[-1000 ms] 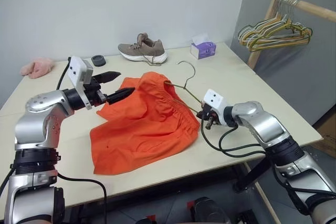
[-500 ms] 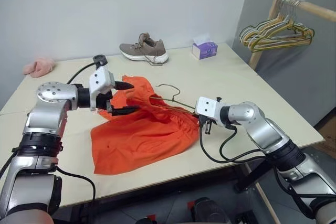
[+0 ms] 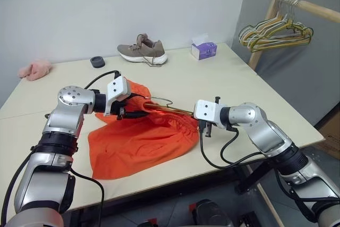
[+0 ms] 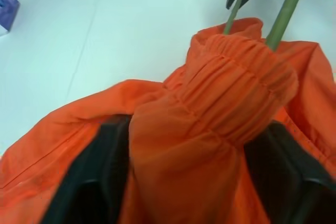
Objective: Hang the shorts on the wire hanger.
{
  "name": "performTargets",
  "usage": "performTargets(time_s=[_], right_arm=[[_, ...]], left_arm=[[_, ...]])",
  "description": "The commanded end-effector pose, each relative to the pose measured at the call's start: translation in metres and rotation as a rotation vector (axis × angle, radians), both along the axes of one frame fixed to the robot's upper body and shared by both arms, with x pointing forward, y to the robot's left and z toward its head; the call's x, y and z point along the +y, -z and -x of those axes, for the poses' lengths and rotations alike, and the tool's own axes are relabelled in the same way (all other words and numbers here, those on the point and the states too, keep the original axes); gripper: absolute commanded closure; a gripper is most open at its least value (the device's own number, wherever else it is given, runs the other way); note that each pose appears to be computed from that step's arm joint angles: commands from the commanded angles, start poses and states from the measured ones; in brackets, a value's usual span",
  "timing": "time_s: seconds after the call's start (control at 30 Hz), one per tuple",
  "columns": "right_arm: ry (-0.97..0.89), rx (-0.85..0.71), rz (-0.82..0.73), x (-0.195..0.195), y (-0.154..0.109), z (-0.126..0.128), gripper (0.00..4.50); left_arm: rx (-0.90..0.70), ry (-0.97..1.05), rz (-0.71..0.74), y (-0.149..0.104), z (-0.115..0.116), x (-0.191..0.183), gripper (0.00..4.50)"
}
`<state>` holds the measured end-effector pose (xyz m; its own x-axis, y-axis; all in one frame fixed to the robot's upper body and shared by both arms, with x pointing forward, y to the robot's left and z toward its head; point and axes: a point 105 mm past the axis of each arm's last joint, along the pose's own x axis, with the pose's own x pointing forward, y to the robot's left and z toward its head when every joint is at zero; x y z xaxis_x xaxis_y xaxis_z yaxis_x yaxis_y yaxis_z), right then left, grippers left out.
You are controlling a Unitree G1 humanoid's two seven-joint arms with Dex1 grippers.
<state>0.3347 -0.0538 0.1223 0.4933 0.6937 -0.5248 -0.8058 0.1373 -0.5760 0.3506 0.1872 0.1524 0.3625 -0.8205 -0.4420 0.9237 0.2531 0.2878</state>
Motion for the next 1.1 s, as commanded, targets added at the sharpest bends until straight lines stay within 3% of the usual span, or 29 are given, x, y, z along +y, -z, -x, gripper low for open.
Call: performTargets(time_s=[0.03, 0.2, 0.27, 0.4, 0.53, 0.73, 0.83, 0.93, 1.1], right_arm=[[-0.087, -0.085, -0.03, 0.015, -0.019, 0.006, 4.5], [-0.135, -0.117, -0.016, 0.017, -0.021, 0.008, 4.5], [-0.142, -0.121, -0.017, 0.016, -0.021, 0.008, 4.5], [-0.073, -0.131, 0.022, -0.016, -0.023, -0.002, 3.48], [0.066, 0.018, 0.044, -0.057, -0.005, 0.005, 2.06], [0.3, 0.338, -0.275, -0.049, 0.013, 0.029, 0.03], [0.353, 0.432, -0.387, -0.031, 0.018, 0.033, 0.03], [0.467, 0.501, -0.475, -0.018, 0.028, 0.022, 0.03], [0.543, 0.593, -0.516, -0.008, 0.044, 0.013, 0.03]], left_arm=[[-0.025, 0.053, 0.012, -0.01, 0.004, -0.01, 2.77], [-0.003, 0.055, 0.01, -0.006, 0.008, -0.009, 4.31], [0.007, 0.053, 0.005, -0.005, 0.009, -0.007, 4.44], [0.023, 0.008, 0.0, -0.001, 0.01, 0.003, 4.5], [0.031, -0.066, 0.049, -0.006, 0.006, 0.014, 4.5], [0.051, -0.138, 0.125, -0.013, 0.009, 0.025, 4.5], [0.058, -0.146, 0.146, -0.016, 0.011, 0.024, 4.5], [0.057, -0.144, 0.161, -0.02, 0.013, 0.022, 4.5], [0.055, -0.15, 0.164, -0.022, 0.014, 0.022, 4.5]])
